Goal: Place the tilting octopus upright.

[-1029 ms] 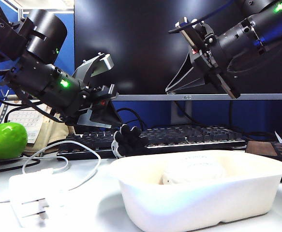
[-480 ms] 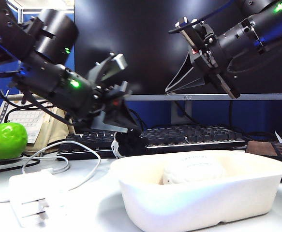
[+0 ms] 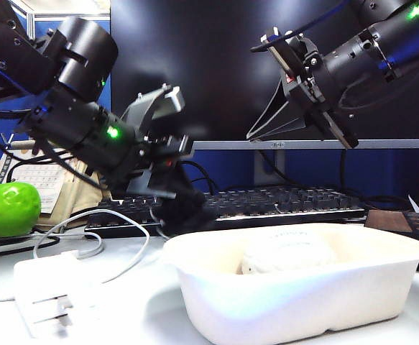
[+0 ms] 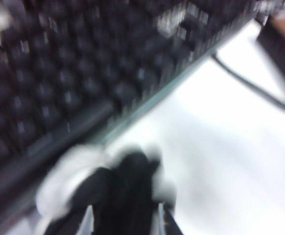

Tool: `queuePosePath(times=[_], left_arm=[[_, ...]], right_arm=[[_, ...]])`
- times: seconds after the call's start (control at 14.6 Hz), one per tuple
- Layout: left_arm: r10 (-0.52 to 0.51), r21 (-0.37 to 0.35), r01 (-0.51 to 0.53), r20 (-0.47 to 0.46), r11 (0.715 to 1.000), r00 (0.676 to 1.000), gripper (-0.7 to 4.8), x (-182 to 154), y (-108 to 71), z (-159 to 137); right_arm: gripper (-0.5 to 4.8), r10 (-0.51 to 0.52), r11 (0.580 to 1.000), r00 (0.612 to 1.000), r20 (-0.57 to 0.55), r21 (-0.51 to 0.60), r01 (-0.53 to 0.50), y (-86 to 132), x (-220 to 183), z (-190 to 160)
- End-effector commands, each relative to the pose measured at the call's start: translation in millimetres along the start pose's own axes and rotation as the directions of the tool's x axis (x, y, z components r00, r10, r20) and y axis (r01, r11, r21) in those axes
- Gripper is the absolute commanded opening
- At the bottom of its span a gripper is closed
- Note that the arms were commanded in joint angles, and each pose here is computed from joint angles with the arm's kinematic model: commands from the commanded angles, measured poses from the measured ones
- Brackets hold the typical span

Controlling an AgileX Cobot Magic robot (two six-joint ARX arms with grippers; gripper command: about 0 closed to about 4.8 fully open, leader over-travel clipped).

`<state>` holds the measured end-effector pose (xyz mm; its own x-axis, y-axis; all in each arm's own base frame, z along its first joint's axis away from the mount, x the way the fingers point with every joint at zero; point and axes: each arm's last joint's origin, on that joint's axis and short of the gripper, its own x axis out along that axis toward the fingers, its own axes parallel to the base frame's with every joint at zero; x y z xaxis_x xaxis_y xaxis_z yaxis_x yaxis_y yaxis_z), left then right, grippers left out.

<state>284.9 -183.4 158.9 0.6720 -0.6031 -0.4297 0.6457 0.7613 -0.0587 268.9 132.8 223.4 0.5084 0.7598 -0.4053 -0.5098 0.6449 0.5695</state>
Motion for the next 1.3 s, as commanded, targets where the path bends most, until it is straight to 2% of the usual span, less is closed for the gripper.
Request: queuePosePath(times=[0.07,0.14,0.21,0.34,0.41,0.48,0.55,0.69,0.89,1.1,1.3], left_arm=[[-0.018,0.025,0.016,0.086,1.000,0.996,1.83,-9.7,-6.2,18.8],[-0.017,0.038,0.013,0.104,0.999,0.994,1.83,-15.3,-9.3,25.1],[-0.002,0.085,-0.008,0.123,0.996,0.992,1.83,-20.0,-8.8,30.1],[0.104,0.163,-0.125,0.134,0.979,0.986,1.83,-21.3,-5.3,31.9],[0.146,0.221,-0.171,0.125,0.960,0.981,1.77,-20.9,-4.0,30.5],[0.146,0.292,-0.172,0.109,0.941,0.983,1.23,-21.0,-1.6,29.1],[0.157,0.307,-0.181,0.102,0.934,0.982,0.56,-21.7,3.4,28.3],[0.157,0.297,-0.179,0.094,0.938,0.983,0.46,-22.7,9.7,27.4],[0.086,0.298,-0.096,0.045,0.950,0.995,0.50,-17.6,9.6,19.1],[0.086,0.294,-0.082,0.000,0.952,0.996,1.54,-9.9,10.8,8.8],[0.086,0.295,-0.083,0.004,0.952,0.996,1.54,-9.7,10.9,8.9]], right_arm=[[-0.05,0.003,0.999,1.000,0.010,-0.038,-0.003,1.6,-0.8,1.8],[-0.06,0.003,0.999,1.000,0.009,-0.039,-0.003,1.6,-0.8,1.7],[-0.06,0.003,0.999,1.000,0.010,-0.039,-0.003,1.6,-0.8,1.8],[-0.06,0.004,0.999,1.000,0.009,-0.040,-0.003,1.6,-0.8,1.8],[-0.06,0.004,0.999,1.000,0.009,-0.040,-0.003,1.6,-0.8,1.8],[-0.06,0.004,0.999,1.000,0.009,-0.040,-0.003,1.6,-0.8,1.8],[-0.06,0.003,0.999,1.000,0.010,-0.040,-0.003,1.6,-0.8,1.8],[-0.06,0.003,0.999,1.000,0.010,-0.040,-0.003,1.6,-0.8,1.8],[-0.06,0.004,0.999,1.000,0.010,-0.040,-0.003,1.7,-0.8,1.8],[-0.06,0.004,0.999,1.000,0.009,-0.040,-0.004,1.6,-0.8,1.7],[-0.06,0.004,0.999,1.000,0.009,-0.039,-0.004,1.6,-0.8,1.7]])
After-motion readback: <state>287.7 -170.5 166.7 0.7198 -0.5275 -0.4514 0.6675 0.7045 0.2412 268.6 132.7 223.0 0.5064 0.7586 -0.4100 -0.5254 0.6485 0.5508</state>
